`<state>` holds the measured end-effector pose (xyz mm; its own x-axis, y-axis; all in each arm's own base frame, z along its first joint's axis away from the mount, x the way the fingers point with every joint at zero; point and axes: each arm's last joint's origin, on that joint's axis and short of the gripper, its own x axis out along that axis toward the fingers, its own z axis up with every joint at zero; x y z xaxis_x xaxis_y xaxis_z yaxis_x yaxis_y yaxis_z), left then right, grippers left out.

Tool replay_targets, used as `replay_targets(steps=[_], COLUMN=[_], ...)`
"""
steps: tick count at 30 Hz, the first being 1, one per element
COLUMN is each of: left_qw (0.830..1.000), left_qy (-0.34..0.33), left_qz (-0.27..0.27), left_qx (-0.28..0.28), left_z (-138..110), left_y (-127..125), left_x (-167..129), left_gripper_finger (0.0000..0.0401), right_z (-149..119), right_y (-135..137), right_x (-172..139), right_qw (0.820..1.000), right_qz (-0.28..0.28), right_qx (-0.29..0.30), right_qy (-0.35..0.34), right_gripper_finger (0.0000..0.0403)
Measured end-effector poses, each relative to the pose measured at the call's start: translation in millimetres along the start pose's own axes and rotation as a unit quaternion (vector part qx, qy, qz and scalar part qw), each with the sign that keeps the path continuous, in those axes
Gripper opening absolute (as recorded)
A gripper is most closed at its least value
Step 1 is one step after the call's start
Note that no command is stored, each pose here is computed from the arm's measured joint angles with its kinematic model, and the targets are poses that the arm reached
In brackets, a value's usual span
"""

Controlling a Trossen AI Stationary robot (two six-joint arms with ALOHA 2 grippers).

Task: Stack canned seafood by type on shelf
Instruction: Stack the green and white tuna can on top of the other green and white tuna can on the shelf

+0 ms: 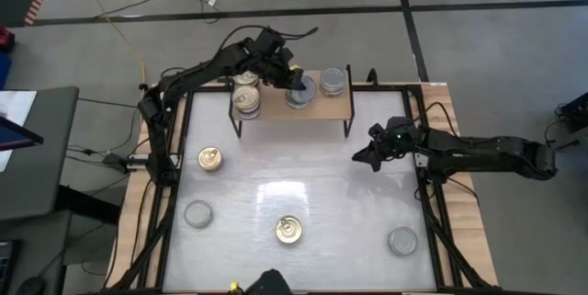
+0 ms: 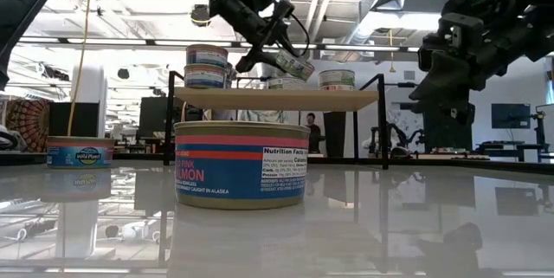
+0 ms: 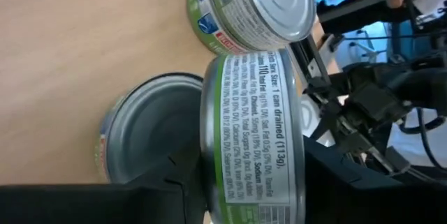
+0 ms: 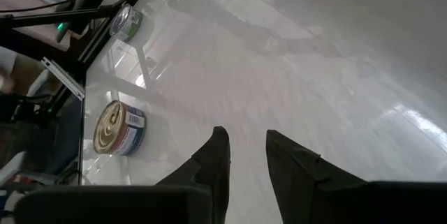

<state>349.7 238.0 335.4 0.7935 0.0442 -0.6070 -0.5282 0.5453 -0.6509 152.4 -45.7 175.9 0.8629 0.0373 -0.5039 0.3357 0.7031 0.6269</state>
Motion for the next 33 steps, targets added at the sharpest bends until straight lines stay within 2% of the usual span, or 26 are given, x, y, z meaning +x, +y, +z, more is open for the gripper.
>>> replay_targets(steps=[18,27,33], left_qw=[0.999,0.999,0.997], left_qy=[0.004,0.01,0.018], left_qz=[0.007,0.009,0.027], left_qx=[-0.048,-0.051,-0.073], left_z=[-1.5,-2.6,-4.7], left_y=[0.5,1.1,4.2], left_x=[0.3,0.2,-0.5], left_gripper_finger=[0.0168,0.0168,0.0196], right_z=[-0.4,-3.0,-2.9], right_y=[0.5,4.0,3.9], right_x=[0.2,1.4,1.3], right_qw=[1.0,1.0,1.0], right_qz=[0.001,0.01,0.01], right_qx=[0.007,0.0,0.0], right_qy=[0.001,0.011,0.01], right_gripper_finger=[0.0119,0.0119,0.0119])
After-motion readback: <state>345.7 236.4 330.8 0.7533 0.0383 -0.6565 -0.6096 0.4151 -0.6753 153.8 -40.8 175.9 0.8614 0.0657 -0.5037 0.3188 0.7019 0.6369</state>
